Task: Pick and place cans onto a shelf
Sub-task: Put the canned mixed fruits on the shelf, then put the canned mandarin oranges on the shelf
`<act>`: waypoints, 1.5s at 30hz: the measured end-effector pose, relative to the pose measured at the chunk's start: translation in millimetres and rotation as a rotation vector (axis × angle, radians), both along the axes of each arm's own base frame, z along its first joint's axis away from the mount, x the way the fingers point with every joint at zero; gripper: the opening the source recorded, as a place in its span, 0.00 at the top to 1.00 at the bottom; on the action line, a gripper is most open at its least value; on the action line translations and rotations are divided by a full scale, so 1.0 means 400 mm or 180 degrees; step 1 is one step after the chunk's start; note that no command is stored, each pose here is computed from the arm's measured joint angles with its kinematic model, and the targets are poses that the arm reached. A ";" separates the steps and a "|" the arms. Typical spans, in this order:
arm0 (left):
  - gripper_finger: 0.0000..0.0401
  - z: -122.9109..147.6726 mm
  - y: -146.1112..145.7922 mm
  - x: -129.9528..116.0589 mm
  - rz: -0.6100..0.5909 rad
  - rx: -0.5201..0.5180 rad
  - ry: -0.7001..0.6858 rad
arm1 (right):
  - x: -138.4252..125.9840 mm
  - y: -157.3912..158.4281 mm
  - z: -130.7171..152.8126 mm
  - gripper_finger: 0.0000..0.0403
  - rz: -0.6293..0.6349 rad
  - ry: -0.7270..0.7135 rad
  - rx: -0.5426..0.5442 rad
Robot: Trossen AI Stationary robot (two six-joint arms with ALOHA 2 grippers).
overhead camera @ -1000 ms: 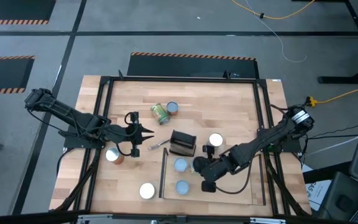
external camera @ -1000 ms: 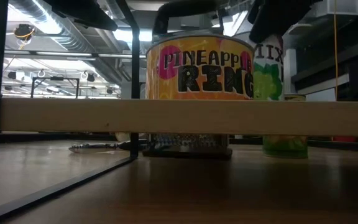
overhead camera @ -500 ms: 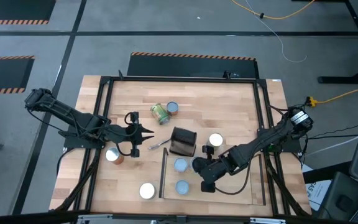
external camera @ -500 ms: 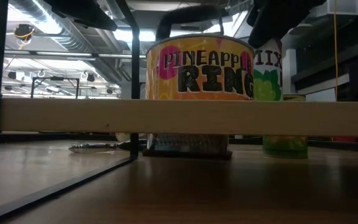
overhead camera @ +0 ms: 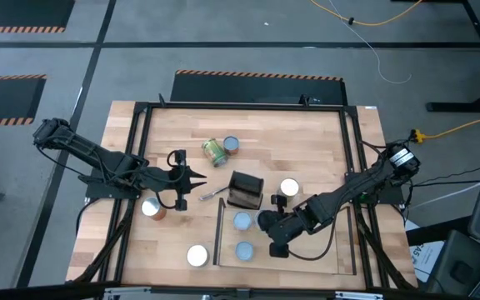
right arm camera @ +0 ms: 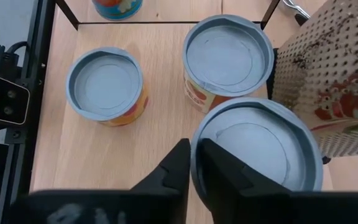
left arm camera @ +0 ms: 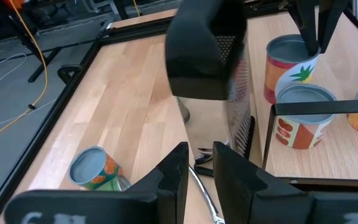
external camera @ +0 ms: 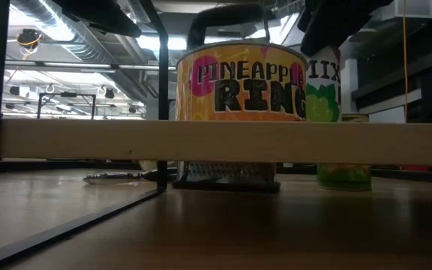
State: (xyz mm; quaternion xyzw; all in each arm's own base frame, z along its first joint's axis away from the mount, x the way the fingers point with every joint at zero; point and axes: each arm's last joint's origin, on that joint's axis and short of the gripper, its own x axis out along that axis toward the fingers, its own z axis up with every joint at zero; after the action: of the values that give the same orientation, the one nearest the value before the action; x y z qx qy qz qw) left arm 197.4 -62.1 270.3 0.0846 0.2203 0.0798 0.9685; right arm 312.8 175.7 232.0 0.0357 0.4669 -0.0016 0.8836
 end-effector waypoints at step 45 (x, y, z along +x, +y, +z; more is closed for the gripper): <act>0.83 0.093 0.119 0.050 0.0625 0.0200 -0.1136 | -0.247 -0.180 0.142 0.81 -0.0300 -0.0243 -0.0626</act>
State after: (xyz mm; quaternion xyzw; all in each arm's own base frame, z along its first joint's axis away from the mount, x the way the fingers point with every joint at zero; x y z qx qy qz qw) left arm 217.4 -14.7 307.6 0.0775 0.0498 0.1944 0.9766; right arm 213.8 103.6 288.8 -0.0292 0.4283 -0.0876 0.8989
